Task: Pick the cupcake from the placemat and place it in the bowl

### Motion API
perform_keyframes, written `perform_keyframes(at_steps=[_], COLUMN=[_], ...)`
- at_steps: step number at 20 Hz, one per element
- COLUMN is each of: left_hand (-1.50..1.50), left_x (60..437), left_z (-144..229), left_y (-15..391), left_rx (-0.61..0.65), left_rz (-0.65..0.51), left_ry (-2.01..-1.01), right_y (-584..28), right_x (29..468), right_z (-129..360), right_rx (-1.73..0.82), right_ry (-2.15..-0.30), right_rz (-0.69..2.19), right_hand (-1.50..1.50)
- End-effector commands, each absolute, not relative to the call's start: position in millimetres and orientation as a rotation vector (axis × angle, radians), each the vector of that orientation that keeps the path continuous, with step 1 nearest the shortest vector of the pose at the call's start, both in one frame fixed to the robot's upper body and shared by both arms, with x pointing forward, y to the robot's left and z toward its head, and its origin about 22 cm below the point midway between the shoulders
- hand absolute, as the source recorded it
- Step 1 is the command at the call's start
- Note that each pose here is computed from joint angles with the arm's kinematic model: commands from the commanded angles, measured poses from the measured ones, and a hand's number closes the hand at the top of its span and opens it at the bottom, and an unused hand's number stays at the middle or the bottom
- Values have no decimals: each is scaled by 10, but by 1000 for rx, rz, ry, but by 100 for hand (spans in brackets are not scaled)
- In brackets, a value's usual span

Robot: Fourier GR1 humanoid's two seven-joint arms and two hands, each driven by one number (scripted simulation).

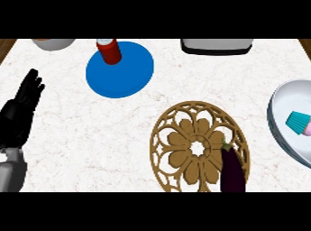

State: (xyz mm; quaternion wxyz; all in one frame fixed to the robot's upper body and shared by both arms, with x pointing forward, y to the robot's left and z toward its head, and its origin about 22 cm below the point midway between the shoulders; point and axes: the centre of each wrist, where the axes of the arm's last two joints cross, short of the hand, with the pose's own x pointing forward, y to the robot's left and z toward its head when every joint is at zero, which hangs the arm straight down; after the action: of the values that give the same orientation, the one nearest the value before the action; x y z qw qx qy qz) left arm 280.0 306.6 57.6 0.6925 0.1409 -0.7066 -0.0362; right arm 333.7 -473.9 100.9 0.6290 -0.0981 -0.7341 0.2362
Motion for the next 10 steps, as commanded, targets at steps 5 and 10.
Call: perform_keyframes(at_steps=[5,10], left_hand=[0,0], left_x=[2824,2767], left_z=[612,658], left_y=[2871,2923], left_rx=[295,301], left_rz=[-84,-103], left_ry=[-1585,-1589], right_y=[-5495,-5904], right_x=[2937,2485], right_z=[1180,1382], right_rx=[-71,-66], right_ry=[-1680,-1661], right_rz=[218,212], right_hand=[-150,-150])
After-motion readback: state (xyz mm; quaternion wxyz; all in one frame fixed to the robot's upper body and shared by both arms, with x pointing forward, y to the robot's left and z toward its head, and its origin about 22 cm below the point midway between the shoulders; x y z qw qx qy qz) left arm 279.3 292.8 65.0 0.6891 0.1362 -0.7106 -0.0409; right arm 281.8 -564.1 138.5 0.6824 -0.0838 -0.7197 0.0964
